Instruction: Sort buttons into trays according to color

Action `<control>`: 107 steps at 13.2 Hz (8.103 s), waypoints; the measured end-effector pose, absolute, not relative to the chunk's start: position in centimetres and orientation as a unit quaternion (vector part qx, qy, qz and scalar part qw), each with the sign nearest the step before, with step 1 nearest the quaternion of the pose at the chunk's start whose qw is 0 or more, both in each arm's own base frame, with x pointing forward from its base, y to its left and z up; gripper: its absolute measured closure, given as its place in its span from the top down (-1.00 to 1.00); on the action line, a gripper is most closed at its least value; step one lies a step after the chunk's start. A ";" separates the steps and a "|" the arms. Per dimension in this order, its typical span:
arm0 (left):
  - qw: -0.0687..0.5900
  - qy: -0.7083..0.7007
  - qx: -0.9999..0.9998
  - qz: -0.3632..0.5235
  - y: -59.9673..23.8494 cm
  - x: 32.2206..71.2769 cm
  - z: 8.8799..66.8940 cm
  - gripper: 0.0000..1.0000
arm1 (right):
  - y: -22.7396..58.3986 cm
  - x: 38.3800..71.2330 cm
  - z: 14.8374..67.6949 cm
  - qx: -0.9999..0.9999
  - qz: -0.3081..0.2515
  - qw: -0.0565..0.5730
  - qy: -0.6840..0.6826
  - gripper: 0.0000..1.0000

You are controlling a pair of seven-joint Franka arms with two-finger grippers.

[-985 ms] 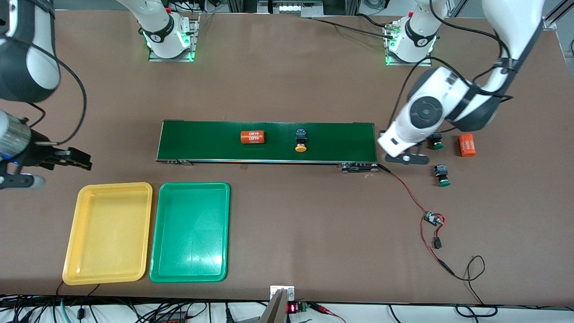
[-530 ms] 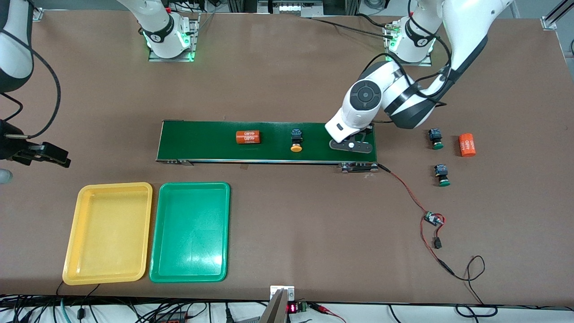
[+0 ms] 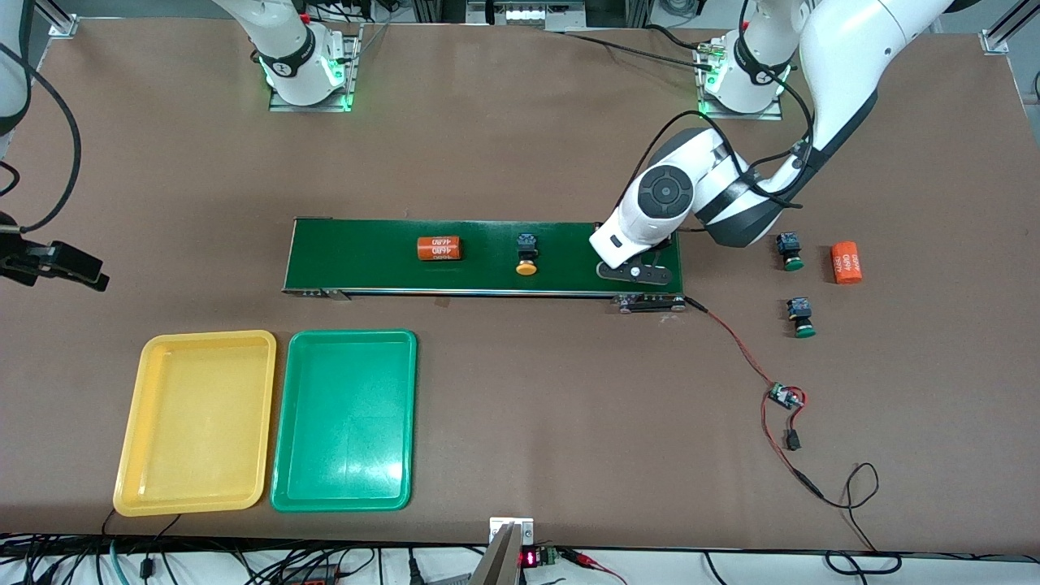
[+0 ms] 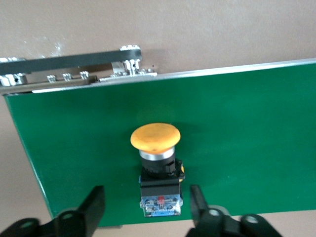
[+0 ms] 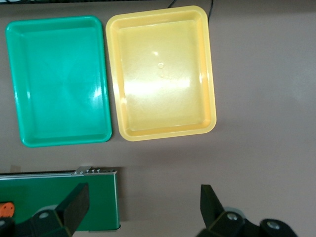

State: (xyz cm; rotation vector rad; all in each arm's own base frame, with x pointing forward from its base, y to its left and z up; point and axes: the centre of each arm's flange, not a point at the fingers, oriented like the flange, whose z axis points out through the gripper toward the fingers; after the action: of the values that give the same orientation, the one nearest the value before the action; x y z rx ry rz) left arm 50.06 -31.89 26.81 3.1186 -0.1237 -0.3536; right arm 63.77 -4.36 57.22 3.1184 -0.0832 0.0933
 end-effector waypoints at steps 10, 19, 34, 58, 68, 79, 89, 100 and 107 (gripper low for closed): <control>-0.035 0.024 0.995 -0.086 -11.3 58.3 31.2 1.00 | -3.6 63.9 54.0 1.000 -0.007 0.006 -0.022 1.00; -0.096 -0.013 0.993 -0.072 -0.3 59.2 20.7 0.96 | 3.9 64.5 48.1 0.997 -0.069 -0.015 0.029 1.00; -0.095 -0.041 0.994 -0.046 -0.2 58.5 19.6 -0.12 | 27.0 57.4 40.3 0.991 -0.118 0.003 0.067 1.00; 0.027 -0.064 0.996 -0.060 -28.8 52.8 30.4 1.00 | 37.3 53.1 25.0 0.987 -0.156 0.024 -0.020 0.17; -0.040 -0.077 0.987 -0.132 -7.7 60.4 34.8 1.00 | 33.0 58.0 31.2 0.993 -0.096 0.009 -0.064 -0.20; -0.016 -0.130 0.975 -0.178 11.0 57.1 23.9 1.00 | -0.3 72.4 29.7 0.998 -0.026 0.049 -0.028 -0.20; -0.053 -0.110 0.986 -0.114 14.3 48.1 18.1 0.91 | -0.1 74.1 21.4 0.997 0.010 0.077 0.012 0.15; -0.063 -0.317 0.944 -0.065 9.7 55.1 24.6 0.00 | 7.3 67.4 35.3 0.999 -0.030 -0.018 0.008 1.00; 0.003 -0.505 0.862 -0.037 -7.2 55.6 27.2 0.00 | 24.8 57.9 35.0 0.999 -0.046 -0.025 -0.014 1.00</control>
State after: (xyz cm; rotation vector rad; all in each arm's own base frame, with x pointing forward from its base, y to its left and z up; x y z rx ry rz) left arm 55.60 -7.25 27.17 2.7039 -1.5821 -0.1175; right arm 57.94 24.82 34.97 3.1881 -0.0454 -0.1460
